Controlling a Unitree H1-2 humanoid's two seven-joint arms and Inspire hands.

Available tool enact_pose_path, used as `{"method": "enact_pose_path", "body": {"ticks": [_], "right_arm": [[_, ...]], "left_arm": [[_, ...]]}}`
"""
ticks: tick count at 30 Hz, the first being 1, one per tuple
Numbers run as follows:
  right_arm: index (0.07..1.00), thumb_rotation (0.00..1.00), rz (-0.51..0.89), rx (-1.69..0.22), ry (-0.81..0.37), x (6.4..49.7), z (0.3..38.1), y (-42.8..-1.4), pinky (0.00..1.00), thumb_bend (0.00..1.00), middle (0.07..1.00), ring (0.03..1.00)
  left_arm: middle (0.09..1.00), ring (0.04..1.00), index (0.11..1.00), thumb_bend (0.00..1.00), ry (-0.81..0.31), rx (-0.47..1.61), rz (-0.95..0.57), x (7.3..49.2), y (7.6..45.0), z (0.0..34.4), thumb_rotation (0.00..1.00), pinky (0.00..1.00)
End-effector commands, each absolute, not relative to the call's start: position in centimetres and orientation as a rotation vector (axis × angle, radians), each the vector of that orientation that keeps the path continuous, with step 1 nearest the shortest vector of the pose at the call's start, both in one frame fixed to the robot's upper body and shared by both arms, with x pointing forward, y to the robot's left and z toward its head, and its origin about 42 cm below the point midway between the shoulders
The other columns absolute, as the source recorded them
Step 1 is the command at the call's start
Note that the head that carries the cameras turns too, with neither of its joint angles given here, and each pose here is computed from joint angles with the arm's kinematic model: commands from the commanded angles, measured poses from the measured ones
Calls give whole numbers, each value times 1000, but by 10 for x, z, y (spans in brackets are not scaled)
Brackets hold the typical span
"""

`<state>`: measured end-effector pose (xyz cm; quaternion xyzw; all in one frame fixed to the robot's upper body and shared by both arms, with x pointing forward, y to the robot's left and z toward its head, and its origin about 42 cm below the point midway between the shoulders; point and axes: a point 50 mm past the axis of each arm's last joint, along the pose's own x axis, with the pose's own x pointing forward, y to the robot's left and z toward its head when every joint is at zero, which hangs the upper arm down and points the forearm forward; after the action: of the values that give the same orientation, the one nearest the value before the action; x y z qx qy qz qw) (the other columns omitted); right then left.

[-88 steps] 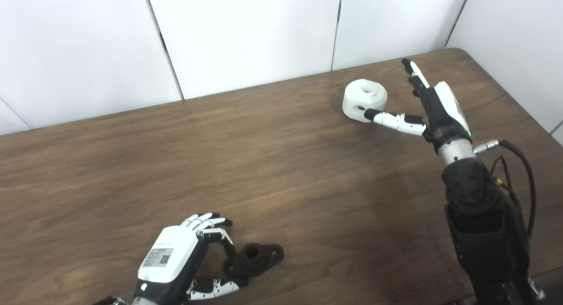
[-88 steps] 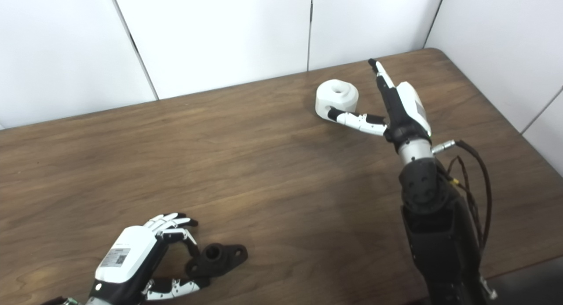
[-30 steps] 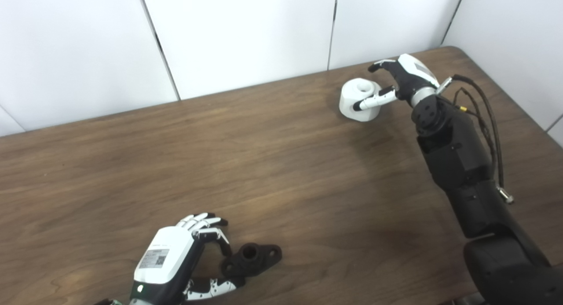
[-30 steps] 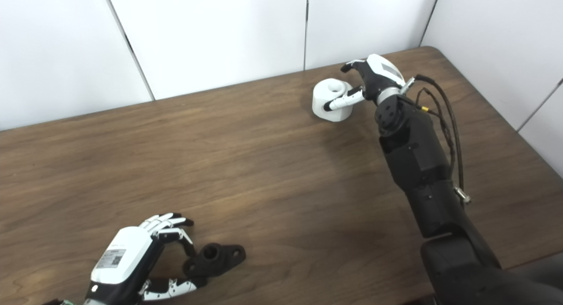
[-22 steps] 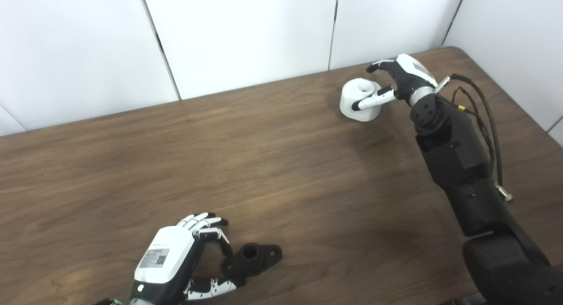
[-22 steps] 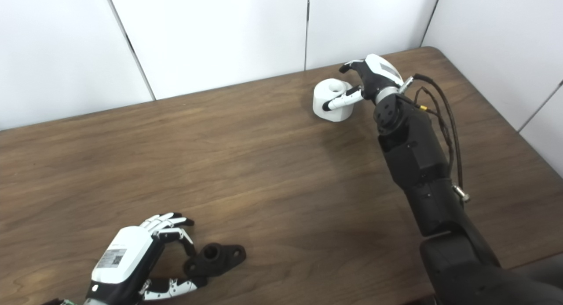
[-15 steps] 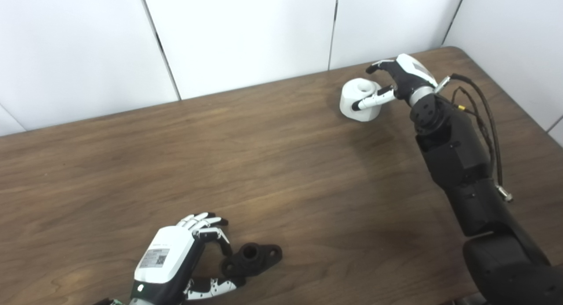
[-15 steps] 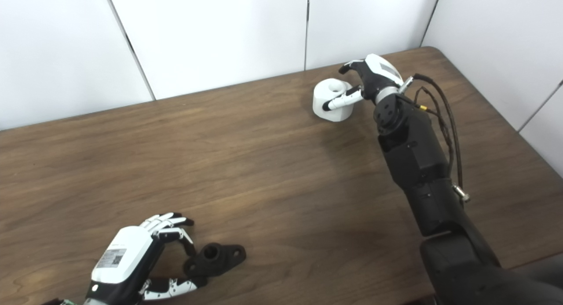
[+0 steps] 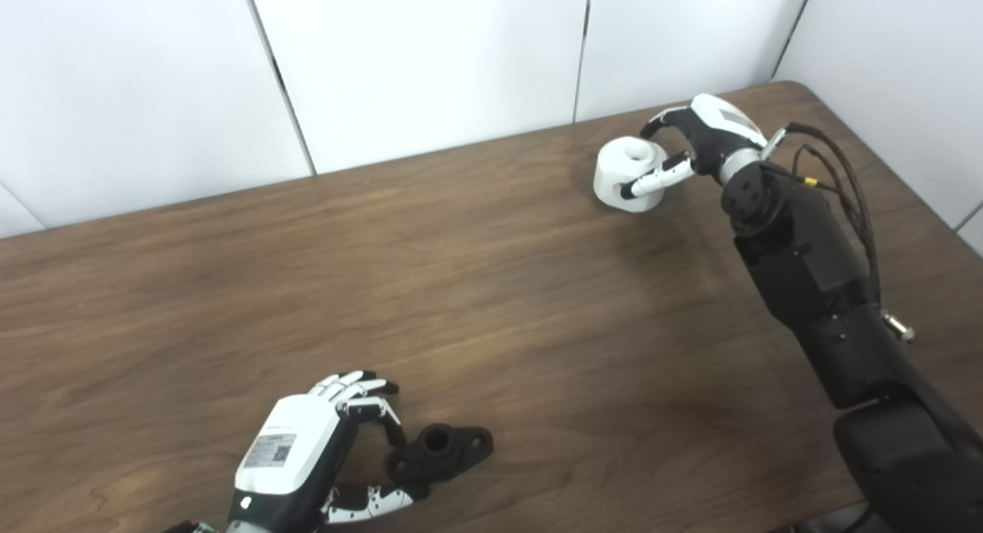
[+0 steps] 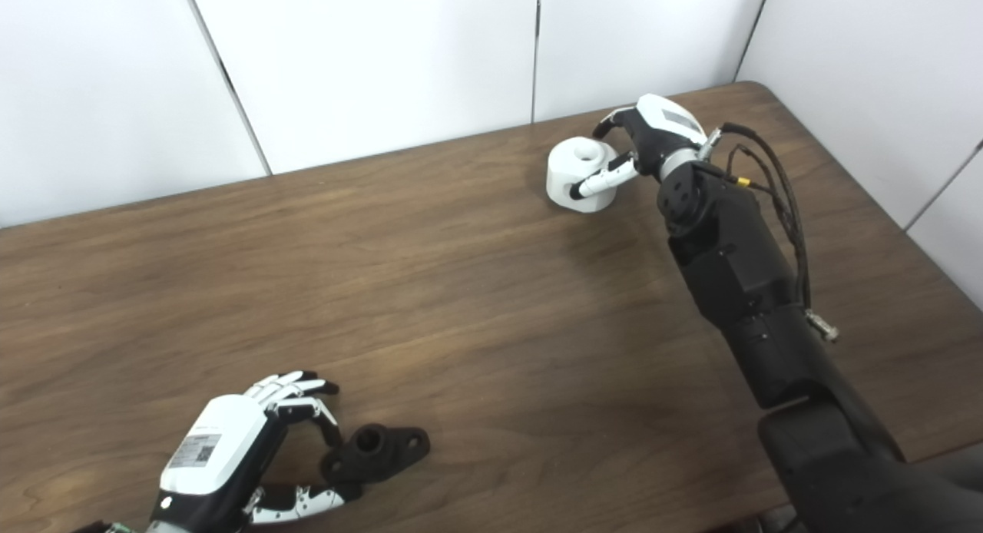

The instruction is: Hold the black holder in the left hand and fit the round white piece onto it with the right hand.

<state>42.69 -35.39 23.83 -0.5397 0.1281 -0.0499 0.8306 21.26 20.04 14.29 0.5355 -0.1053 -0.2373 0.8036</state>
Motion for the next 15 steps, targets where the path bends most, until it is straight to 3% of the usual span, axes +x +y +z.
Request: {"method": "enact_pose_path", "body": {"ticks": [1, 15], "right_arm": [[742, 330, -151, -1172, 189, 433, 270, -359, 895, 785, 879, 977], [690, 278, -160, -1151, 158, 431, 267, -358, 827, 781, 856, 962]], "left_arm": [[808, 880, 490, 513, -128, 1201, -514, 214, 210, 132, 57, 880], [805, 876, 490, 514, -133, 1195, -511, 214, 209, 132, 57, 877]]}}
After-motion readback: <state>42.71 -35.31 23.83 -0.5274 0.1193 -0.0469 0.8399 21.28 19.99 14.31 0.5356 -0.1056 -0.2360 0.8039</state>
